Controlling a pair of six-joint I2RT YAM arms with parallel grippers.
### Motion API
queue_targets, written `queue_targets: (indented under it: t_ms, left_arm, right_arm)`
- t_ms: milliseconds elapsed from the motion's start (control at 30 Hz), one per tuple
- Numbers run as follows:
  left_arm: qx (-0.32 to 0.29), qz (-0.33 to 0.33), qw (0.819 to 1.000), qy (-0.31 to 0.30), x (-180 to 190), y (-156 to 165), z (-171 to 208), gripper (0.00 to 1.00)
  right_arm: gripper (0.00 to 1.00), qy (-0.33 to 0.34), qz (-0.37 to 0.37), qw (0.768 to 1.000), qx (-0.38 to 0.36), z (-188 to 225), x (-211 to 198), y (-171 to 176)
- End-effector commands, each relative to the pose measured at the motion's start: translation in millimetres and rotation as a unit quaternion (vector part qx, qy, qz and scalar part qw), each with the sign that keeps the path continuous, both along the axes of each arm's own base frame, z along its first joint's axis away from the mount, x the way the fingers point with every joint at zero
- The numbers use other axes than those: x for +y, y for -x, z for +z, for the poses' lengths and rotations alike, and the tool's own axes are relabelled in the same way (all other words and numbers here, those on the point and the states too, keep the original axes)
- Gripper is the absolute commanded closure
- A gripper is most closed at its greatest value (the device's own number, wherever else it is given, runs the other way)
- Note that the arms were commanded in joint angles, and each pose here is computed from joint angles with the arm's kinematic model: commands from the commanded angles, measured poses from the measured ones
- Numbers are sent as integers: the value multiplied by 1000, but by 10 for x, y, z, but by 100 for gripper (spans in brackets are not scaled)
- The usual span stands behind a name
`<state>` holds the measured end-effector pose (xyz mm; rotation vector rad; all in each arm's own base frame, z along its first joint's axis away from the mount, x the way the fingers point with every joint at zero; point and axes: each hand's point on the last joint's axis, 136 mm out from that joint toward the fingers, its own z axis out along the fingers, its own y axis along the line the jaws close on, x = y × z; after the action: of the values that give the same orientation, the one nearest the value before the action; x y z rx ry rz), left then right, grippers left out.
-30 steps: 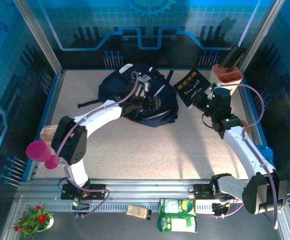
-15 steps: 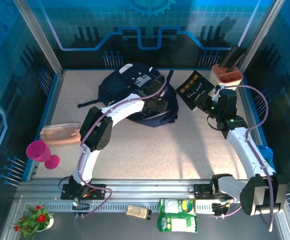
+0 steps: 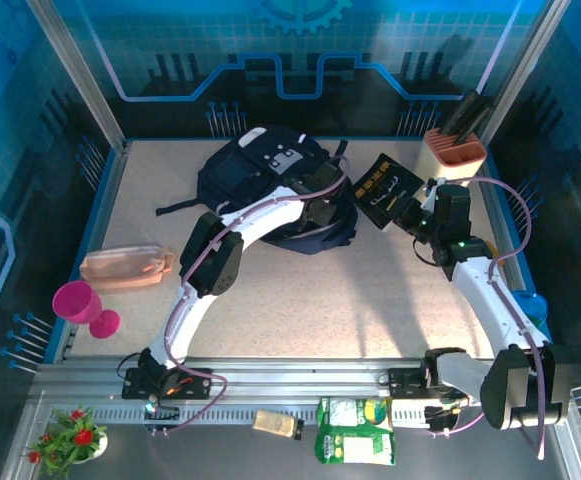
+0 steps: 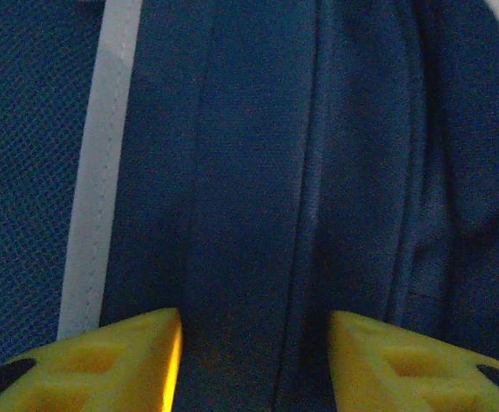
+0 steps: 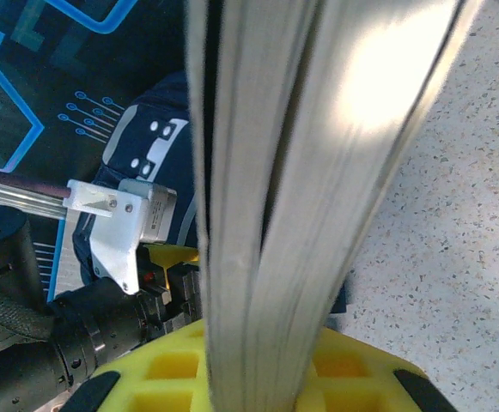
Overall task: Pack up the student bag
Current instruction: Open the student bag at the top-center of the table.
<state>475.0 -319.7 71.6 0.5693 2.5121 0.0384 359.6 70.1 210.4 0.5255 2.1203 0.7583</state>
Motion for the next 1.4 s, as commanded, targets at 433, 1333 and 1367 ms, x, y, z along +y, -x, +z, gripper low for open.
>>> queue_targets:
  t_ms: [433,1333,1367]
  left_arm:
    - [-62,30,997,22,157,-93,699,100]
    - [-195,29,960,199,486,-201,2261,100]
    - [-196,29,959,203,493,-184,2292,100]
  right_arm:
    - [100,-4,-19,999,-49,236,-89,-139]
    - [100,-137,53,989,-18,291,274,13]
    - [100,-147,64,987,-18,269,361,-3]
